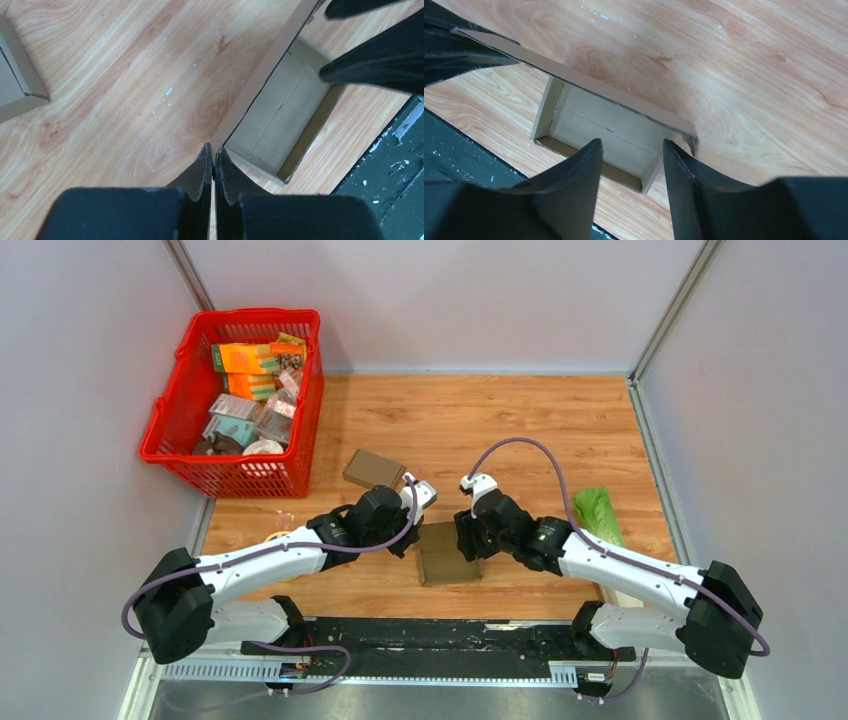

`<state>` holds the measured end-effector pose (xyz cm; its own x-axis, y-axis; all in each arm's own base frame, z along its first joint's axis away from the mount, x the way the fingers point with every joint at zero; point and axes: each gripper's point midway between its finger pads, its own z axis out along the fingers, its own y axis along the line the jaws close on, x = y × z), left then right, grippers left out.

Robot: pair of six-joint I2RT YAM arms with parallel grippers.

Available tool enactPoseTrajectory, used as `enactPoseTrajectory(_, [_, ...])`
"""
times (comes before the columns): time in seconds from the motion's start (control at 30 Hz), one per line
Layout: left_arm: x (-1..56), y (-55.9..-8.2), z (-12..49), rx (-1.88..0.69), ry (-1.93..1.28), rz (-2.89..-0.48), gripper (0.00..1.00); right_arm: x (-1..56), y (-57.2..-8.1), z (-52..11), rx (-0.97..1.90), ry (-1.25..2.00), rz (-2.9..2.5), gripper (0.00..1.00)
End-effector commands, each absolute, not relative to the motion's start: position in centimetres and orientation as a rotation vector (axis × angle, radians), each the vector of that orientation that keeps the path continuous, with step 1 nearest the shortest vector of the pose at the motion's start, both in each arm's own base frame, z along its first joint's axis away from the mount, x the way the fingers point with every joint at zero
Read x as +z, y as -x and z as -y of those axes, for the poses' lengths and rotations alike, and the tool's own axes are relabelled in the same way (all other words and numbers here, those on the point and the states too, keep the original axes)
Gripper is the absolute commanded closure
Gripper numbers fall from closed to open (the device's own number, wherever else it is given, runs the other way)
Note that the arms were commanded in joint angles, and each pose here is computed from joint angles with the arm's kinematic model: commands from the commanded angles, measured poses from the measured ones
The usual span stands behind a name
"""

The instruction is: Fold the paper box

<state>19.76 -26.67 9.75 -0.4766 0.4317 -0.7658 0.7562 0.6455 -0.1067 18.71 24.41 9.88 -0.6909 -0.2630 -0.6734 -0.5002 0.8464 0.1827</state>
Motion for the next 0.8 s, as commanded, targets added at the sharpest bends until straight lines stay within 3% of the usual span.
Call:
enactPoseTrajectory(0.0, [10.9, -20.1, 27.0, -0.561, -0.915, -2.123, 0.91, 12.1, -19.5, -22.7, 0.522, 0.539, -2.32, 0.44])
enactPoseTrajectory(0.03, [11.0, -20.1, 27.0, -0.562, -0.918, -2.12, 0.85, 11.5, -19.7, -21.9, 0.551, 0.541, -2.333, 0.44])
enactPoseTrajectory(0.13, [11.1, -19.9, 27.1, -0.576, -0.935, -2.11, 0.78, 12.6, -19.8, -22.2, 0.648, 0.592, -2.255, 0.42])
enactPoseTrajectory(0.33, [11.1, -19.4, 27.5, -0.611, -0.97, -2.113, 0.76, 13.1, -20.7, -23.8, 0.799, 0.653, -2.191, 0.44])
enactPoseTrajectory(0.77, [10.2, -19.0, 27.3, -0.616, -0.928, -2.167, 0.72, 11.4, -21.6, -23.8, 0.752, 0.639, -2.225, 0.74])
